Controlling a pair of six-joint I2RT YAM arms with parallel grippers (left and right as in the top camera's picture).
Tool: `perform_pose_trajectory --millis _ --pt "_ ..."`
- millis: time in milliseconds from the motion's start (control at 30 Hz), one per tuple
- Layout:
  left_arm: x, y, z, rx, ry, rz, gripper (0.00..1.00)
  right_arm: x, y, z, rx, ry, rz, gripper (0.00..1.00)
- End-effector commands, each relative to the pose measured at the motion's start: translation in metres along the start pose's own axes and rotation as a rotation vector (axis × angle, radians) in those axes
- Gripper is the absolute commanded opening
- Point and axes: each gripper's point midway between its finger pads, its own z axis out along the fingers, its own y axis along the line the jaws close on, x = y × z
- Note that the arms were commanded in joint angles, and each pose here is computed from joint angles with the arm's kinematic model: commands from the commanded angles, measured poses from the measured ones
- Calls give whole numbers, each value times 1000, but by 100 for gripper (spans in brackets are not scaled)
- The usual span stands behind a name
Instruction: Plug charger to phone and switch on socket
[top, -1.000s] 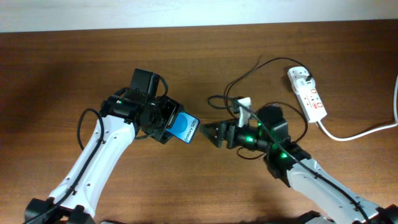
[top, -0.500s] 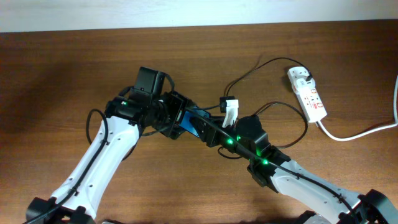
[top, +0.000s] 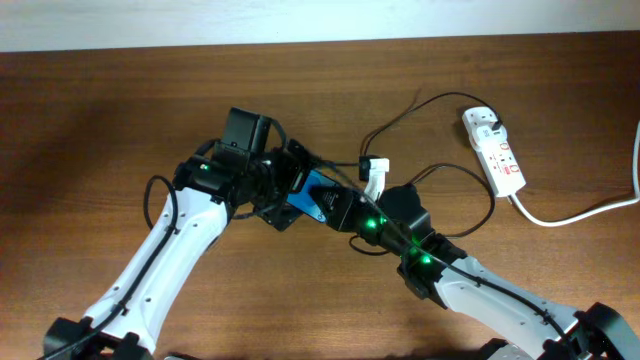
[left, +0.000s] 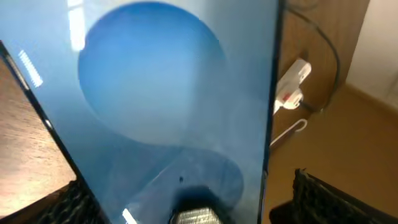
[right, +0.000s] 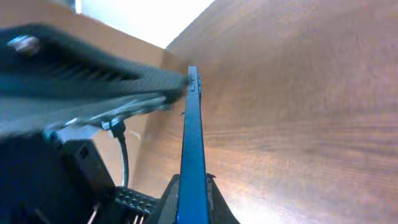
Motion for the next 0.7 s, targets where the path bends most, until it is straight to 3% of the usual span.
perform_pose_trajectory --millis 0,233,367,433,500,667 --pt "7 -16 -12 61 -2 205 99 1 4 -1 -16 38 158 4" --pt "14 -44 -89 193 -274 693 99 -17 -20 -29 -41 209 541 4" --pt "-6 -11 -107 36 -414 655 99 -5 -22 -37 -14 307 748 4" --pt "-9 -11 -108 21 -431 694 99 -5 -22 -37 -11 310 755 4" --pt "-8 -8 -107 -23 -427 843 99 -4 -22 -37 -13 313 755 4" --pt "-1 -5 -103 -14 -382 862 99 -6 -23 -37 -9 303 754 4"
